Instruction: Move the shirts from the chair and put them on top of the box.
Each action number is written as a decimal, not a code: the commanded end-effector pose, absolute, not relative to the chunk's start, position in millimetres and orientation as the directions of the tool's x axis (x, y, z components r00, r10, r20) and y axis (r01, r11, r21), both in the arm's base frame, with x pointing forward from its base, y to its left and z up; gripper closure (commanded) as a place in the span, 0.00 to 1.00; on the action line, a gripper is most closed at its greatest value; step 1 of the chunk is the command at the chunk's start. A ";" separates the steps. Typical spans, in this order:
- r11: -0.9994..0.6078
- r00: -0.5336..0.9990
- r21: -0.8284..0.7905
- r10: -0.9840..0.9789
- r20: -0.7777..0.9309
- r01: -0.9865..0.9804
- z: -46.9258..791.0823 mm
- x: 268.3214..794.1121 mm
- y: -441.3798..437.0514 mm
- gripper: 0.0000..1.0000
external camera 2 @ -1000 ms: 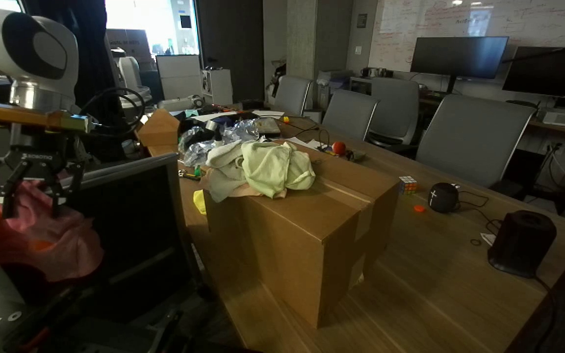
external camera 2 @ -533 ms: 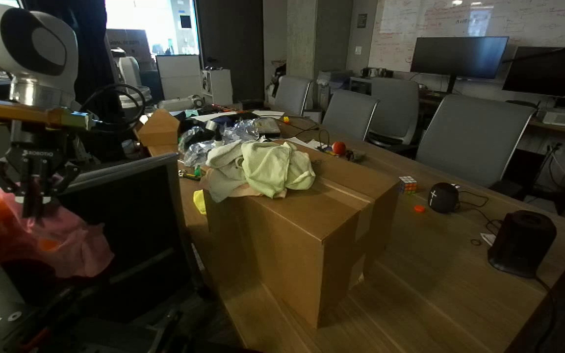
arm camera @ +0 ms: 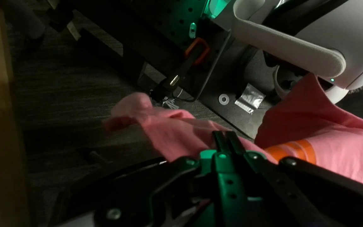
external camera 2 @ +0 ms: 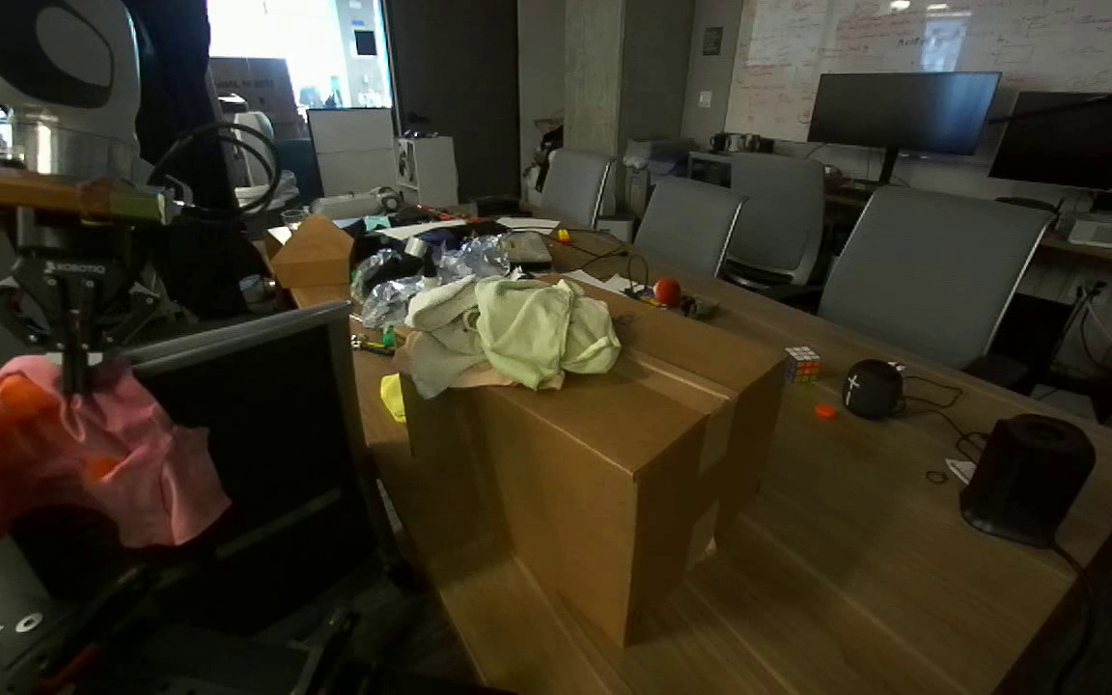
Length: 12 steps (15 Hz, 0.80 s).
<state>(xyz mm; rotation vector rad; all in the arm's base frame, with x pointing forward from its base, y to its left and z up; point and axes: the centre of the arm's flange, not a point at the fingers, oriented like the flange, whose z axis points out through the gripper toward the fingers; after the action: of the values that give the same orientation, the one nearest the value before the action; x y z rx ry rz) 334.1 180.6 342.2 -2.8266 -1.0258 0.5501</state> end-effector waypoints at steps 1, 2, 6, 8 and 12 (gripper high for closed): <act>-0.830 0.808 -0.092 0.556 -0.192 0.549 382.2 327.1 160.6 0.98; -0.848 0.832 -0.071 0.529 -0.168 0.525 393.4 329.9 153.1 0.98; -0.914 0.912 0.017 0.404 -0.072 0.406 445.3 333.6 114.0 0.98; -0.942 0.944 0.053 0.330 -0.016 0.331 472.6 333.5 91.2 0.98; -0.980 0.981 0.122 0.169 0.092 0.157 524.9 329.4 44.2 0.98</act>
<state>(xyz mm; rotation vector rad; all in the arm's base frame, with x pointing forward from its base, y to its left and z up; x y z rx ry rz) 338.9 73.8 482.2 -3.1765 -0.4541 -0.0419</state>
